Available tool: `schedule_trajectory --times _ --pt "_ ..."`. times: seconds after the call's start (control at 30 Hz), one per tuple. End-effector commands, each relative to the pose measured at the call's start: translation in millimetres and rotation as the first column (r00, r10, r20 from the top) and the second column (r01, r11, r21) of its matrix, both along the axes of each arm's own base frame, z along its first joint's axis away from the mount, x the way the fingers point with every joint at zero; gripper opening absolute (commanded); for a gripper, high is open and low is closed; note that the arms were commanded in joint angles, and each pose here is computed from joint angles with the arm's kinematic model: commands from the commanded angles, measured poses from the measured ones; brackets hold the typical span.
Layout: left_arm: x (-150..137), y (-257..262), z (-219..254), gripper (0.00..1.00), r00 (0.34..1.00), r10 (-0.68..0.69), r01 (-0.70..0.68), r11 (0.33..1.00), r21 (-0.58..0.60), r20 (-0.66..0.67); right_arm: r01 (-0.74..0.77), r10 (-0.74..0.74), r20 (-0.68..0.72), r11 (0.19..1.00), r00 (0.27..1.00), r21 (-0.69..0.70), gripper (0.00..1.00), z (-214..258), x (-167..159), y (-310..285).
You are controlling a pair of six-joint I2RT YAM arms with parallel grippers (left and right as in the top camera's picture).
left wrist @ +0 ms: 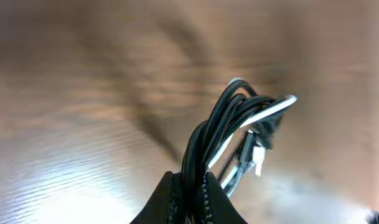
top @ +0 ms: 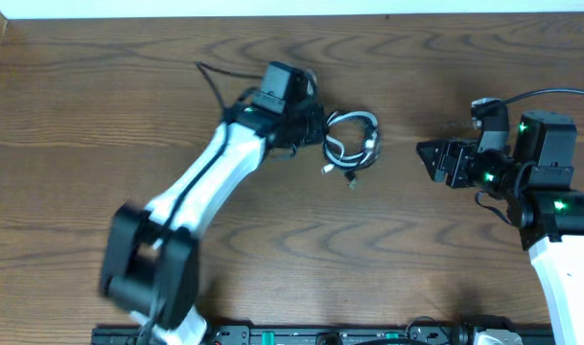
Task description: Untangle cables
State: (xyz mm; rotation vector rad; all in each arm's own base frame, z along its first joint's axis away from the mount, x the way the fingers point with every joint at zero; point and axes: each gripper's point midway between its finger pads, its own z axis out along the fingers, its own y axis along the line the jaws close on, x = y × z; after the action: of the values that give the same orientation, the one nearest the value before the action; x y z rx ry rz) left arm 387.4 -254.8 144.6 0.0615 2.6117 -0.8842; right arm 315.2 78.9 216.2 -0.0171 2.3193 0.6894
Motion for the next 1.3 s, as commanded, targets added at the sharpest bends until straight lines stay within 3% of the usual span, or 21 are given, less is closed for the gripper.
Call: schedule_trajectory --times 0.0,0.33,0.53,0.7,0.87,0.97,1.27 --pt "-18 -17 45 0.08 0.976 -0.18 0.19 0.979 -0.072 0.126 -0.031 0.033 -0.012 0.992 0.999 0.125 0.68 12 1 18" --pt "-27 -21 39 0.07 0.971 -0.22 0.228 0.969 -0.095 0.091 -0.005 0.043 -0.136 0.964 0.99 0.265 0.6 0 13 57" --pt "-29 -20 38 0.07 0.975 -0.213 0.219 0.971 -0.097 0.071 0.16 -0.065 -0.297 0.939 0.953 0.305 0.54 -28 31 71" --pt "-33 -18 33 0.08 0.979 -0.203 0.205 0.974 -0.096 0.031 0.142 -0.029 -0.332 0.936 0.943 0.321 0.52 -47 40 91" --pt "-37 -16 30 0.07 0.979 -0.204 0.203 0.975 -0.09 0.006 0.154 -0.051 -0.375 0.955 0.926 0.252 0.51 -77 44 89" --pt "-38 -16 30 0.07 0.978 -0.207 0.206 0.974 -0.093 0.002 0.225 -0.15 -0.416 0.965 0.897 0.137 0.51 -102 44 72" --pt "-58 -33 48 0.07 0.95 -0.311 0.298 0.924 -0.24 -0.016 0.238 -0.231 -0.436 0.97 0.87 -0.041 0.5 -144 44 50"
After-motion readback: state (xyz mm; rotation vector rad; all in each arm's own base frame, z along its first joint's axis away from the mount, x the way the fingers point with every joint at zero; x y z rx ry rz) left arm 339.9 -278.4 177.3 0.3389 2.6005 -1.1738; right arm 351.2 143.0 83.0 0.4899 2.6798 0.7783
